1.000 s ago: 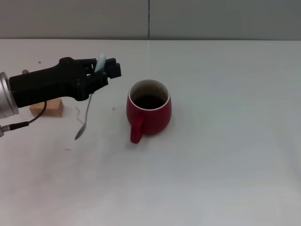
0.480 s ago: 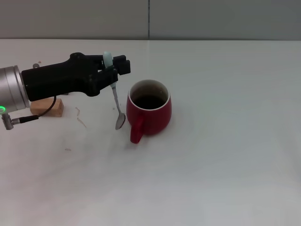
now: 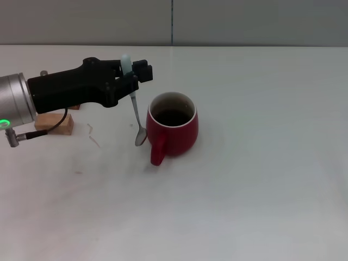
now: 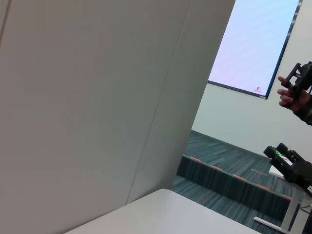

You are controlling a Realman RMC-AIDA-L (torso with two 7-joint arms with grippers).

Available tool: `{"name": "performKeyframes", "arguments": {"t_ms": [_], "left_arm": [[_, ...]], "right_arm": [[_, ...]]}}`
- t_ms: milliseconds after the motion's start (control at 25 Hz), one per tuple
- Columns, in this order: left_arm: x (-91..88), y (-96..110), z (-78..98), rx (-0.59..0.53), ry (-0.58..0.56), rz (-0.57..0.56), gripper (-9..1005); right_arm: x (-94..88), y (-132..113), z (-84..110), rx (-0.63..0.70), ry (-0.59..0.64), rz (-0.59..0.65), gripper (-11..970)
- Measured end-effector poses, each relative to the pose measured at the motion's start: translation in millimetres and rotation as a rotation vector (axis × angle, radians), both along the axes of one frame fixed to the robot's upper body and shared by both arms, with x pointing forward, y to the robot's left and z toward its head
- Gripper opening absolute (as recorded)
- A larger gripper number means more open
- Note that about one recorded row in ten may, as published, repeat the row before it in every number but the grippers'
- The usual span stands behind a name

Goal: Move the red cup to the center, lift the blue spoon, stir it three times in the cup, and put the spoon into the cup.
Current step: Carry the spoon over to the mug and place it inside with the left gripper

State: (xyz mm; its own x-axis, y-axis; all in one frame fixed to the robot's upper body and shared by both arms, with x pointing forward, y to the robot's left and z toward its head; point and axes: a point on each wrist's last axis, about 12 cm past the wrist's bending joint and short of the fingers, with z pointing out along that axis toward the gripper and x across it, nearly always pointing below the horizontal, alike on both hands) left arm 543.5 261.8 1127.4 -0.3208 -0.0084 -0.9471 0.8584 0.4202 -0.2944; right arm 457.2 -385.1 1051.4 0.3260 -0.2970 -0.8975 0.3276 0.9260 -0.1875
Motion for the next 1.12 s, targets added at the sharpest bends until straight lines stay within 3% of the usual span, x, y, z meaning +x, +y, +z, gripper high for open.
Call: {"name": "performKeyframes", "arguments": {"t_ms": [480, 1120], "left_arm": [[4.7, -2.9, 4.5, -0.015, -0.015, 0.006, 142], [17.9, -19.5, 8.9, -0.118, -0.035, 0.004, 142]], "right_arm": [[-2.5, -0.1, -1.4, 0.007, 0.001, -0.005, 679], [-4.1, -1.0, -2.1, 0.012, 0.002, -0.015, 679]]}}
